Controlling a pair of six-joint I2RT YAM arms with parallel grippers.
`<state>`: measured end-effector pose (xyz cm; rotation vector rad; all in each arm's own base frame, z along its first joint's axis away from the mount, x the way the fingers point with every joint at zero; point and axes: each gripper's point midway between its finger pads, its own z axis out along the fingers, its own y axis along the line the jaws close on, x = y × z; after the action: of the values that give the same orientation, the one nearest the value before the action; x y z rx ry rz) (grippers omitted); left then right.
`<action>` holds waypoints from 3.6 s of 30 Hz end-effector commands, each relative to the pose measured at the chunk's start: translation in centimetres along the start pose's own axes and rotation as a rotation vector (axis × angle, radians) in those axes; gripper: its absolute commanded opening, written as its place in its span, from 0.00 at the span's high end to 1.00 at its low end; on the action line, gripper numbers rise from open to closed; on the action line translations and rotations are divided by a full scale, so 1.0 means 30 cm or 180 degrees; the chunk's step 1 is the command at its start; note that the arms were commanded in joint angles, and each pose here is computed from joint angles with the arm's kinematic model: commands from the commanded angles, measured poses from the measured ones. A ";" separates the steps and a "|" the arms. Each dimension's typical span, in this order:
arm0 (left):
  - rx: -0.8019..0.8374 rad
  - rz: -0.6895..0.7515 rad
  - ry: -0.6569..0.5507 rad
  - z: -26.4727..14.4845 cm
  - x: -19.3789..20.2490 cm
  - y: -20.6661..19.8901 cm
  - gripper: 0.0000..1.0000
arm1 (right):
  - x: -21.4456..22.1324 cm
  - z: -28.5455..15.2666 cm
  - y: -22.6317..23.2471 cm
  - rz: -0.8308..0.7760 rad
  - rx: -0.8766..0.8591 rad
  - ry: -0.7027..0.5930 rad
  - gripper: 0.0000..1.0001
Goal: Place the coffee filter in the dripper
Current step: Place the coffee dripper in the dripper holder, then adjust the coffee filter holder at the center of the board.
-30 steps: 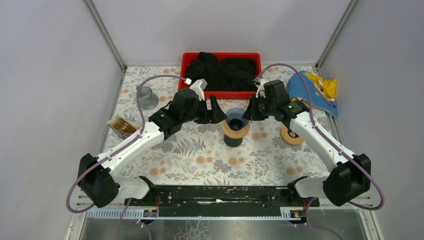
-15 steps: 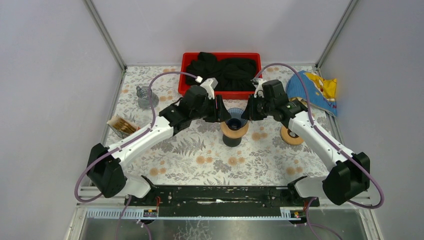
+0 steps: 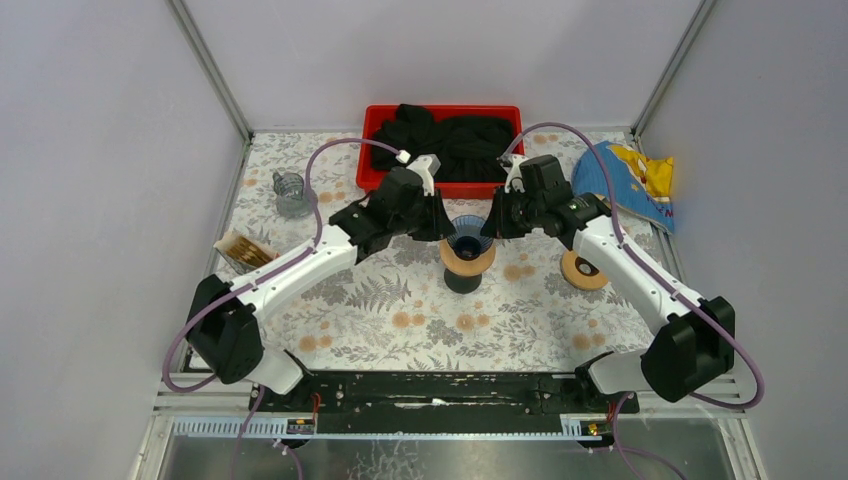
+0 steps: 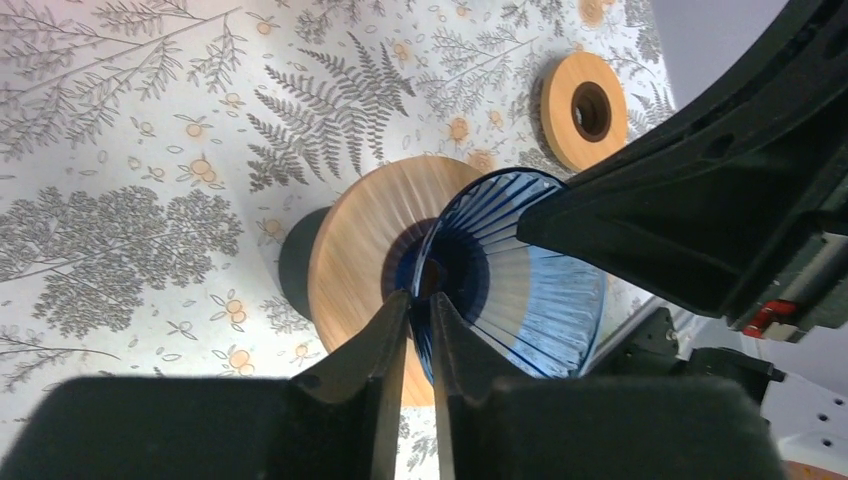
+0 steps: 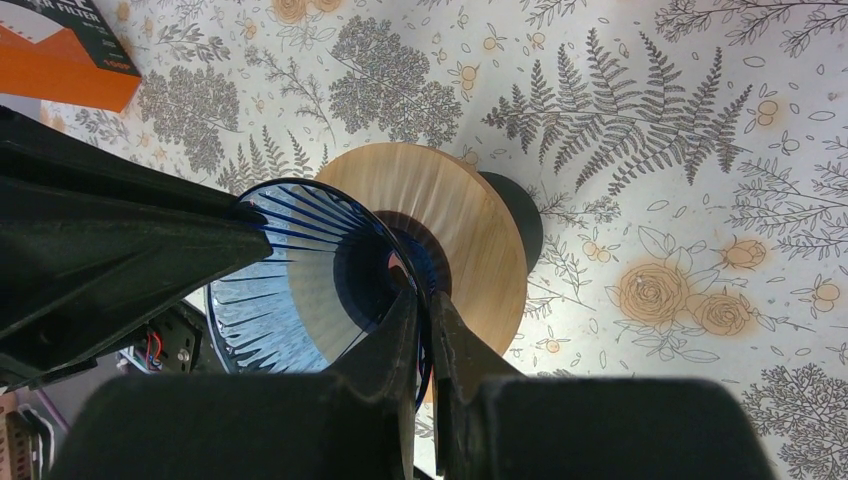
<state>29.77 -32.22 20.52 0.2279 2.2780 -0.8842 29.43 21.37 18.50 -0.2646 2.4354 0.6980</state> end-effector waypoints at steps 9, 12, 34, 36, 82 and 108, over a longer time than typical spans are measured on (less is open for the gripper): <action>-0.0084 0.0079 0.0046 0.014 0.009 0.013 0.91 | 0.047 0.023 -0.017 -0.0087 0.0189 0.0317 1.00; -0.0087 0.0071 0.0072 0.015 0.021 0.018 0.92 | 0.059 0.033 -0.025 -0.0086 0.0214 0.0360 1.00; -0.0232 0.0154 0.0171 0.026 0.100 0.041 0.86 | 0.151 0.083 -0.075 -0.0128 0.0307 0.0539 0.99; -0.0234 0.0163 0.0126 0.018 0.085 0.035 0.83 | 0.129 0.072 -0.059 -0.0140 0.0265 0.0481 0.96; -0.1774 -0.0369 -0.1263 -0.469 -0.194 0.473 0.12 | -0.101 -0.245 -0.039 -0.0564 0.0518 -0.1046 0.01; -0.3553 -0.1422 -0.1568 -0.799 -0.131 1.074 0.26 | -0.014 -0.362 -0.150 -0.0395 0.0831 -0.1860 0.01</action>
<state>32.45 5.78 19.86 -0.8399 2.0298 0.1789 25.61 11.64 22.25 -0.1237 1.9985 0.3143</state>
